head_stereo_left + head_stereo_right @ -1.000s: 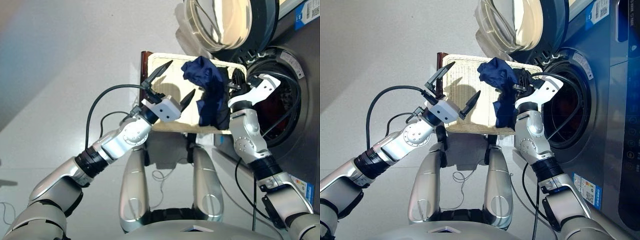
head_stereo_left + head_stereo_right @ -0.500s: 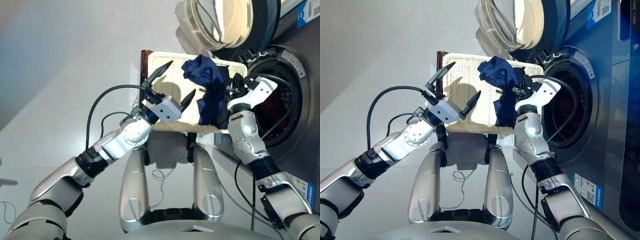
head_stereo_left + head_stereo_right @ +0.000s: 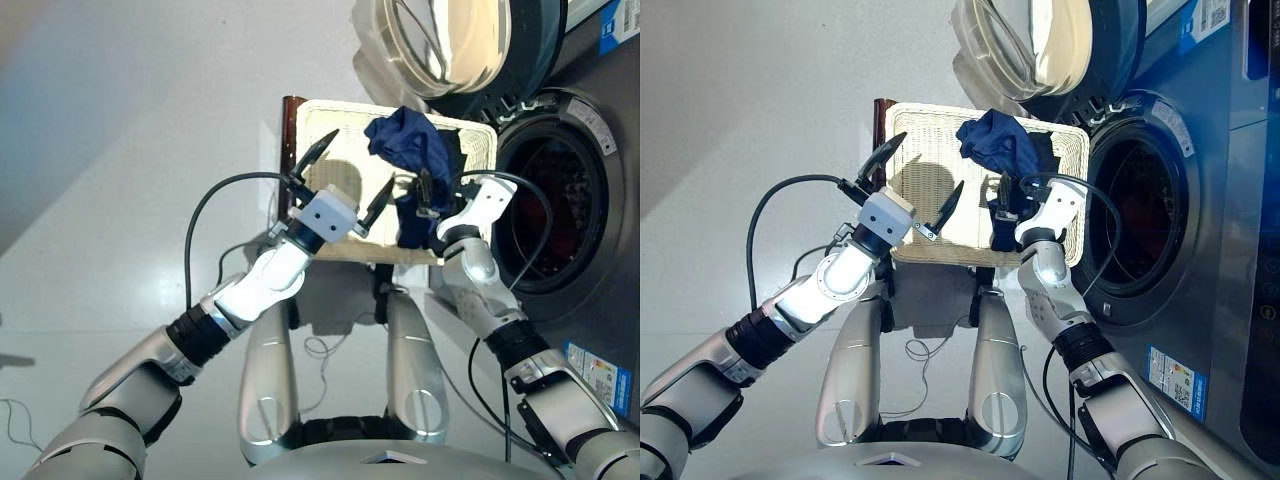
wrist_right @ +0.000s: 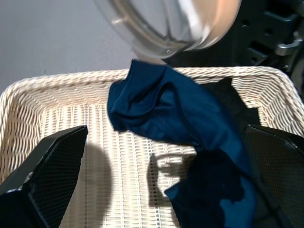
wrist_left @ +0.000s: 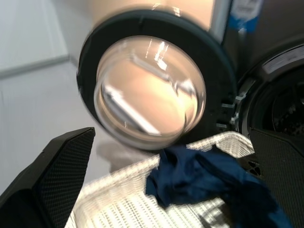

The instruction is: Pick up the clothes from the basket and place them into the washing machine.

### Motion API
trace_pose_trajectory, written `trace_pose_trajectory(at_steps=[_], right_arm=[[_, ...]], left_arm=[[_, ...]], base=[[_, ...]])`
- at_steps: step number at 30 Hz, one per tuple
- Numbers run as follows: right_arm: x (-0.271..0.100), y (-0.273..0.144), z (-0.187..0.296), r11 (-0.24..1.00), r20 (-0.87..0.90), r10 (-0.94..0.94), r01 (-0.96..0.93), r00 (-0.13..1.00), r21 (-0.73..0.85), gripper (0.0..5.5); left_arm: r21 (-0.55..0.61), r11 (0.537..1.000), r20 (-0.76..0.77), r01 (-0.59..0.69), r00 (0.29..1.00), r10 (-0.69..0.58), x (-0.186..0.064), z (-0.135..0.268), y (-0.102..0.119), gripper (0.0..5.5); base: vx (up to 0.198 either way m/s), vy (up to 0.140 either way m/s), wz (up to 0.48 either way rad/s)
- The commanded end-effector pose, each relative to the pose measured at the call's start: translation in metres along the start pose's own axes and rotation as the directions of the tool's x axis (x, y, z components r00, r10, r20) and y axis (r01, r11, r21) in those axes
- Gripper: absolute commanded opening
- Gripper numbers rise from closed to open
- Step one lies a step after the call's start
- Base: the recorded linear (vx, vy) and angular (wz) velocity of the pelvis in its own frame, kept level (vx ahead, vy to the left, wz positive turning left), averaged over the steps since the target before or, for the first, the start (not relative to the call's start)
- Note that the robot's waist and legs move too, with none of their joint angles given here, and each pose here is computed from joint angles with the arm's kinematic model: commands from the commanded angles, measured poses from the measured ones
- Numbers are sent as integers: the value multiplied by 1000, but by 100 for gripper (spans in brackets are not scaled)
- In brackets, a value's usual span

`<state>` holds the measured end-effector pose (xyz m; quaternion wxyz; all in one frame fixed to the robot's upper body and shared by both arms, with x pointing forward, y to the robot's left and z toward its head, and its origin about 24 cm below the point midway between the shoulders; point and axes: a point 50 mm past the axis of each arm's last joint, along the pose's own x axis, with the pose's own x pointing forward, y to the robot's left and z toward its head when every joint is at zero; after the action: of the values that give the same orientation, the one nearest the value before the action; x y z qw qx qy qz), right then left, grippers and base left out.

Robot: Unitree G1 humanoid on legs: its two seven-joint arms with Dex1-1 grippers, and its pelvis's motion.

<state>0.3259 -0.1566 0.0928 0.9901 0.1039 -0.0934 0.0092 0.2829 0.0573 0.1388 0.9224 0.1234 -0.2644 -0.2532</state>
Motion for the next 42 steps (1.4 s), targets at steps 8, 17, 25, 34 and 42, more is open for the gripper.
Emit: trace_pose_trajectory(at_steps=[8, 17, 25, 34, 42], right_arm=[[3, 23, 39, 988, 198, 111, -88, 974, -123, 550], [19, 24, 48, 973, 241, 67, -10, 968, -231, 550], [54, 14, 66, 939, 275, -61, 148, 960, -309, 550], [82, -10, 105, 861, 366, -195, 338, 910, -380, 550], [88, -33, 123, 740, 441, -342, 527, 830, -418, 550]], left_arm=[[-124, 992, 132, -17, 991, 34, 9, 28, -3, 550], [-177, 984, 317, 36, 948, 22, 18, 72, -4, 550], [-219, 973, 464, 68, 885, 43, 23, 110, -5, 550], [-204, 978, 517, 51, 854, 63, 25, 124, -3, 550], [-168, 986, 521, 9, 849, 82, 25, 126, 2, 550]], base=[[0, 0, 0], [-54, -45, 189], [-74, -38, 62], [-39, -16, 7], [0, 0, 0]])
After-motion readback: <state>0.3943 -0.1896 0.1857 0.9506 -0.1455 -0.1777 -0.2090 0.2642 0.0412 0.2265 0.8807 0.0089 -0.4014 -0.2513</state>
